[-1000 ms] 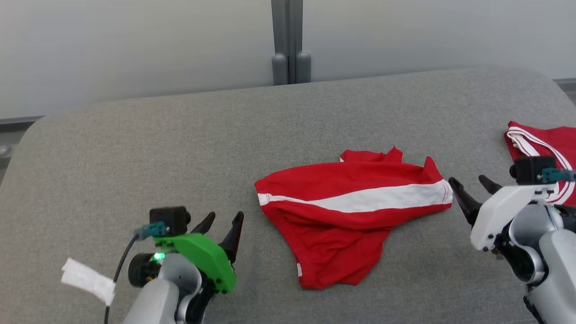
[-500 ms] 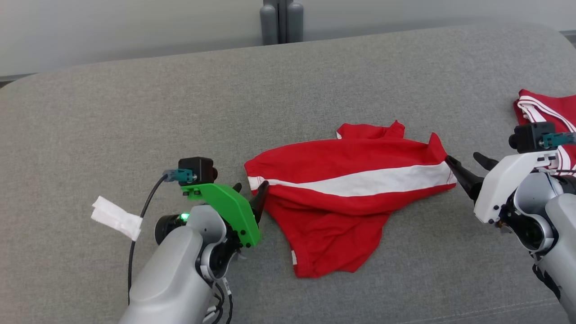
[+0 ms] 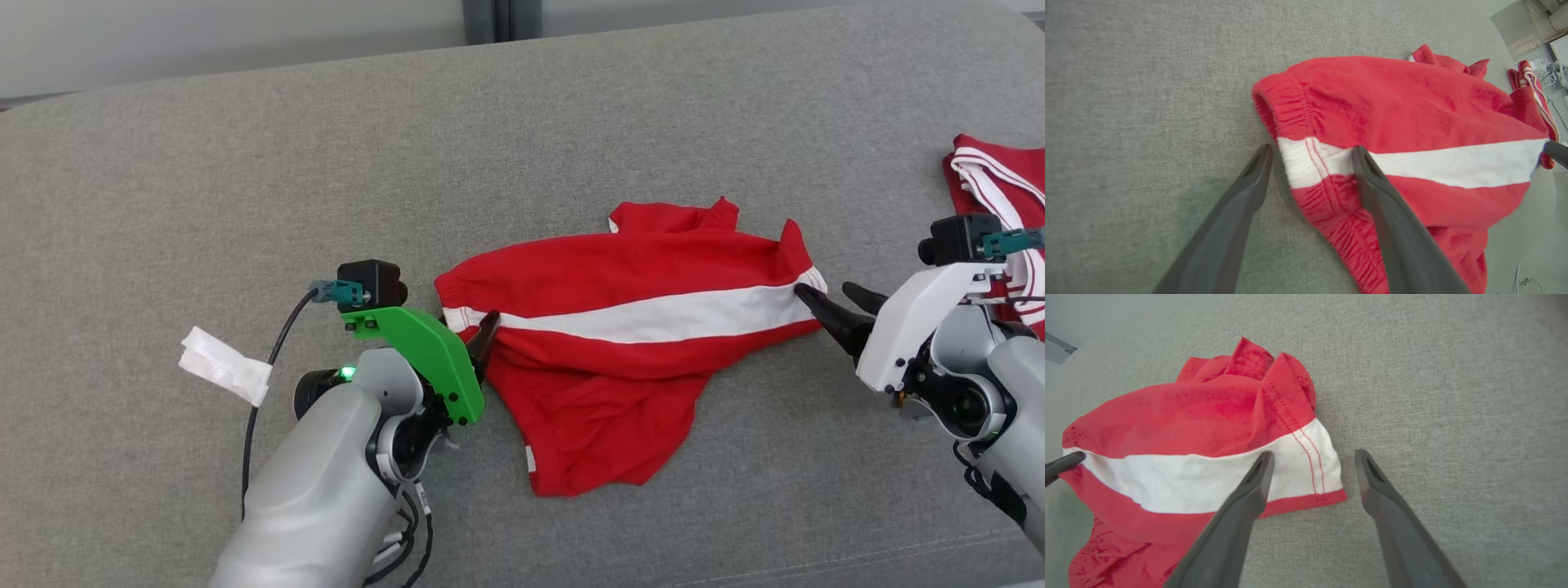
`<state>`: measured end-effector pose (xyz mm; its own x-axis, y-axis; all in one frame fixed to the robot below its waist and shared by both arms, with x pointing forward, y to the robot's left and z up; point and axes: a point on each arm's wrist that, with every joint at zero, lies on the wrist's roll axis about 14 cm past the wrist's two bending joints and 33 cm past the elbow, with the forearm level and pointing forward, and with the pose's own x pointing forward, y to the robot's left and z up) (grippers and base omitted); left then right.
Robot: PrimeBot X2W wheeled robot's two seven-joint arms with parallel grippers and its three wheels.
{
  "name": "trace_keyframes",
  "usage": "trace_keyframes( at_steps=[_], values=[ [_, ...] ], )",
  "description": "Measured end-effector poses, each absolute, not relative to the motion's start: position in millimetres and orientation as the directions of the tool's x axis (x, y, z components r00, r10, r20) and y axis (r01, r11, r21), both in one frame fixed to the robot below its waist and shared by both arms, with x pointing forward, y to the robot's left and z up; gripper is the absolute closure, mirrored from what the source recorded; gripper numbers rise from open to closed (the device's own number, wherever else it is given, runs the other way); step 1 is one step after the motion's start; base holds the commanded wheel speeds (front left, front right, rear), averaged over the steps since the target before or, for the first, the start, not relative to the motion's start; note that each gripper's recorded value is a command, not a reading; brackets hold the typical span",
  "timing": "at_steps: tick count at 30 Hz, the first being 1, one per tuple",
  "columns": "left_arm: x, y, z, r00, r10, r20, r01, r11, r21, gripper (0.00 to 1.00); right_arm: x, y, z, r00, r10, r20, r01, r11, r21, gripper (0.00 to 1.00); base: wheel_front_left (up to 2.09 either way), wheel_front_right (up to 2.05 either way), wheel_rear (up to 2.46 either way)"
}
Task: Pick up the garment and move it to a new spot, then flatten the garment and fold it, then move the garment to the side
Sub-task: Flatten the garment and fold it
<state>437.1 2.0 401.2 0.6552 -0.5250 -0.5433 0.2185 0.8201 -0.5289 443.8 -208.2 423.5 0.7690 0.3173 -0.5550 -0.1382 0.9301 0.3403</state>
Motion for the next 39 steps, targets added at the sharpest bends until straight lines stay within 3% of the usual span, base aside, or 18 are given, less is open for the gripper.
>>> trace_keyframes(
  at_steps=[10, 11, 12, 13, 15, 29, 35, 39],
  values=[
    [444, 4, 396, 0.657, -0.528, -0.538, 0.215, 0.815, -0.538, 0.00, 445, -186, 412, 0.689, 0.416, -0.594, -0.132, 0.877, 0.461, 0.00, 0.00, 0.00, 0.00],
    [444, 5, 395, 0.656, -0.529, -0.538, 0.216, 0.815, -0.538, 0.07, 445, -182, 411, 0.680, 0.428, -0.596, -0.139, 0.873, 0.468, 0.00, 0.00, 0.00, 0.00],
    [444, 7, 394, 0.656, -0.527, -0.540, 0.213, 0.816, -0.537, 0.31, 444, -180, 412, 0.674, 0.436, -0.596, -0.145, 0.869, 0.472, 0.00, 0.00, 0.00, 0.00],
    [444, 8, 395, 0.657, -0.526, -0.540, 0.214, 0.817, -0.536, 0.63, 443, -179, 412, 0.670, 0.442, -0.596, -0.153, 0.868, 0.472, 0.00, 0.00, 0.00, 0.00],
    [444, 10, 395, 0.655, -0.528, -0.540, 0.217, 0.816, -0.535, 1.00, 442, -178, 414, 0.665, 0.449, -0.597, -0.165, 0.868, 0.469, 0.00, 0.00, 0.00, 0.00],
    [437, 20, 391, 0.639, -0.534, -0.553, 0.242, 0.822, -0.515, 1.00, 456, -194, 427, 0.715, 0.414, -0.563, -0.172, 0.885, 0.432, 0.00, 0.00, 0.00, 0.00],
    [437, 17, 392, 0.638, -0.540, -0.550, 0.251, 0.820, -0.514, 1.00, 445, -183, 412, 0.652, 0.446, -0.613, -0.146, 0.868, 0.476, 0.00, 0.00, 0.00, 0.00],
    [437, 16, 392, 0.638, -0.541, -0.548, 0.255, 0.820, -0.513, 1.00, 443, -163, 421, 0.639, 0.505, -0.580, -0.177, 0.831, 0.528, 0.00, 0.00, 0.00, 0.00]
  ],
)
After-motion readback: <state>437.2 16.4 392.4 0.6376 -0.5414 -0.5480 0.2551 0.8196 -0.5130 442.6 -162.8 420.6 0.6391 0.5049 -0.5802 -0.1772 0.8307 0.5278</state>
